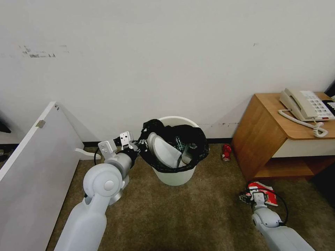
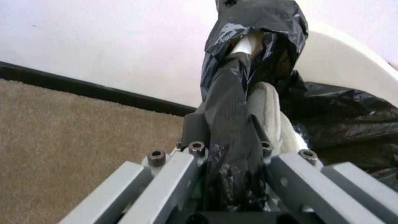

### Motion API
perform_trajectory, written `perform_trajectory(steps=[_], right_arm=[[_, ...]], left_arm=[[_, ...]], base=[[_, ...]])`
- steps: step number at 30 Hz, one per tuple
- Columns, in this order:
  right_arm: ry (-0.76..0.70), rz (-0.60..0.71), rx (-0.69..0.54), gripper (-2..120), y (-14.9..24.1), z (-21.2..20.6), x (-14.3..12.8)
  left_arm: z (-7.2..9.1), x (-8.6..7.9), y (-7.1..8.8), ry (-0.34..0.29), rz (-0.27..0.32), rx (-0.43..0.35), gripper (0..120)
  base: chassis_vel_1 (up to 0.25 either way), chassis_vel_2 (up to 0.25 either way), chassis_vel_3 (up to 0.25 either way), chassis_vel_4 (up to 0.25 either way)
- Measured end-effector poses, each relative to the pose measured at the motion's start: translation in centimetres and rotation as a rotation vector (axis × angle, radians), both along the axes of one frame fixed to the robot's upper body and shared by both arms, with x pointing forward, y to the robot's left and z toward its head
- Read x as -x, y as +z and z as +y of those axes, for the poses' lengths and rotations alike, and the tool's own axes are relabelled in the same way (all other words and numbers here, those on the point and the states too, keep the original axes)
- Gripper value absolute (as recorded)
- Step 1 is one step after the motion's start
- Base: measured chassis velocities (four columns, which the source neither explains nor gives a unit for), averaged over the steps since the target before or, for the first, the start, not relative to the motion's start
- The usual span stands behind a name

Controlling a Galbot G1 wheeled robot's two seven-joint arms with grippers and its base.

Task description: Pick up the trash bin, then pick up the garbage from the floor and place it into the trash bin.

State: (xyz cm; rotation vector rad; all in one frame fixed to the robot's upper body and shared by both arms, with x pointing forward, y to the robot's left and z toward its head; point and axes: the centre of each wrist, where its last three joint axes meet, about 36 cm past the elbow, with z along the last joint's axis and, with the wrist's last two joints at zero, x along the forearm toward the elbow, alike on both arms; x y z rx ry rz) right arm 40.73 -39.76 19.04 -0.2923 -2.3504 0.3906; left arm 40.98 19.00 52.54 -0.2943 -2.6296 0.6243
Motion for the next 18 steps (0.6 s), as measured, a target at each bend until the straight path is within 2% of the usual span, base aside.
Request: perform_trajectory(steps=[5, 7, 10, 12, 16, 18], right_arm=[[0.000, 0.003, 0.012, 90, -0.08, -0.11, -0.06], [-0.003, 0.006, 0.020, 79, -0.19, -0.27, -0.01], [-0.006, 0.008, 0.023, 73, -0.22, -0.39, 0.02], [-0.009, 0.013, 0.028, 59, -0.33, -0.61, 0.18], [-0.013, 0.016, 0.030, 51, -0.41, -0.76, 0.27], [-0.014, 0.018, 0.030, 39, -0.45, -0.81, 0.30]], left_arm=[[-0.01, -0.02, 0.03, 0.000, -0.001, 0.001, 4], [-0.02, -0.05, 0.03, 0.000, -0.002, 0.001, 4], [-0.04, -0.08, 0.00, 0.000, -0.001, 0.001, 4], [-0.13, -0.15, -0.03, -0.001, 0.000, 0.004, 4], [-0.19, -0.19, -0.03, -0.002, -0.001, 0.005, 4], [-0.19, -0.19, -0.02, -0.002, -0.001, 0.005, 4]], base=[[0.000, 0.000, 0.000, 0.000], [0.000, 0.000, 0.000, 0.000], [0.000, 0.000, 0.000, 0.000], [0.000, 0.000, 0.000, 0.000], [0.000, 0.000, 0.000, 0.000], [0.000, 0.000, 0.000, 0.000]])
